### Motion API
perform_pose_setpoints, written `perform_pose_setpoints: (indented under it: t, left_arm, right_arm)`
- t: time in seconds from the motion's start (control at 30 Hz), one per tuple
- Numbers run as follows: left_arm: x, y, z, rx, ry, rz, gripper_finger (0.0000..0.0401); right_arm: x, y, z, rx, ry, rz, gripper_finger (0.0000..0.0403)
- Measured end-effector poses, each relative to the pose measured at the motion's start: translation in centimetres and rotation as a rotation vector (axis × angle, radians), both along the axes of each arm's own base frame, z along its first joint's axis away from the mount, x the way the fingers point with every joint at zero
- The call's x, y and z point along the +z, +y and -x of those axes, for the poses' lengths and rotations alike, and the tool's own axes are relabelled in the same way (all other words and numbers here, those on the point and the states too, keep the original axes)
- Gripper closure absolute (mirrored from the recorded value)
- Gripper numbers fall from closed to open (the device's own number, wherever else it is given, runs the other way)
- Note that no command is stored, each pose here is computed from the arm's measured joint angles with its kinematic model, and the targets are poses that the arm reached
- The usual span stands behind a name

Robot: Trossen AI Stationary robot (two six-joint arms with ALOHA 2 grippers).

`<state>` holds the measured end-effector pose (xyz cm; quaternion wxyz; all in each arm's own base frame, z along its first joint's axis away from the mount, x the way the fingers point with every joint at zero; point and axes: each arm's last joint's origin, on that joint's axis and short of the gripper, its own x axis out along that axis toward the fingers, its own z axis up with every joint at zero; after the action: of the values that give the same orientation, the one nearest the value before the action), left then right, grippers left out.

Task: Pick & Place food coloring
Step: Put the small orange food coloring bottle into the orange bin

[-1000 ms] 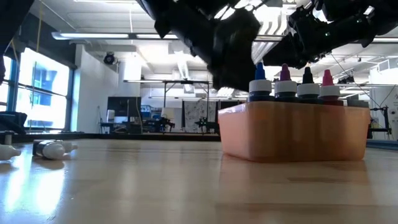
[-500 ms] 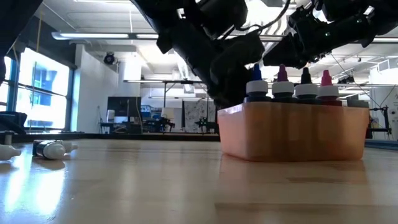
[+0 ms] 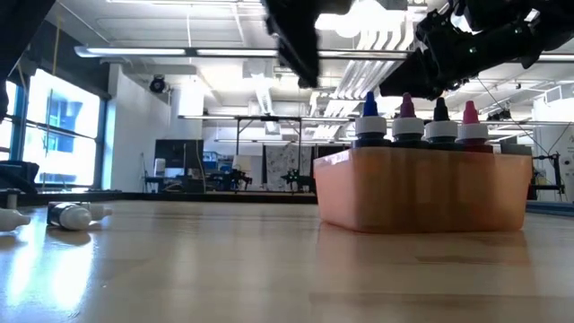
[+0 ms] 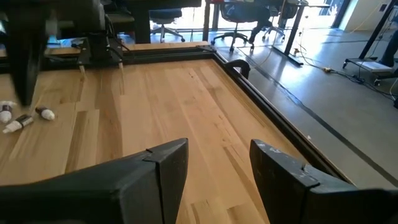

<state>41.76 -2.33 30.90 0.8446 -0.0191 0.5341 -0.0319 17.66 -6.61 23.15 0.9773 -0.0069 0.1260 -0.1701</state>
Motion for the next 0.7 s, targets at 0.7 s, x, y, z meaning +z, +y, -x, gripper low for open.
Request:
perform_pose_setpoints:
  t: [0.7]
  left_arm:
    - [-3.6,-5.9,11.8,0.322,0.330,0.007,0.0259]
  right_arm:
    - [-0.3,0.2,0.0,0.059,0.011,-0.068,0.0236]
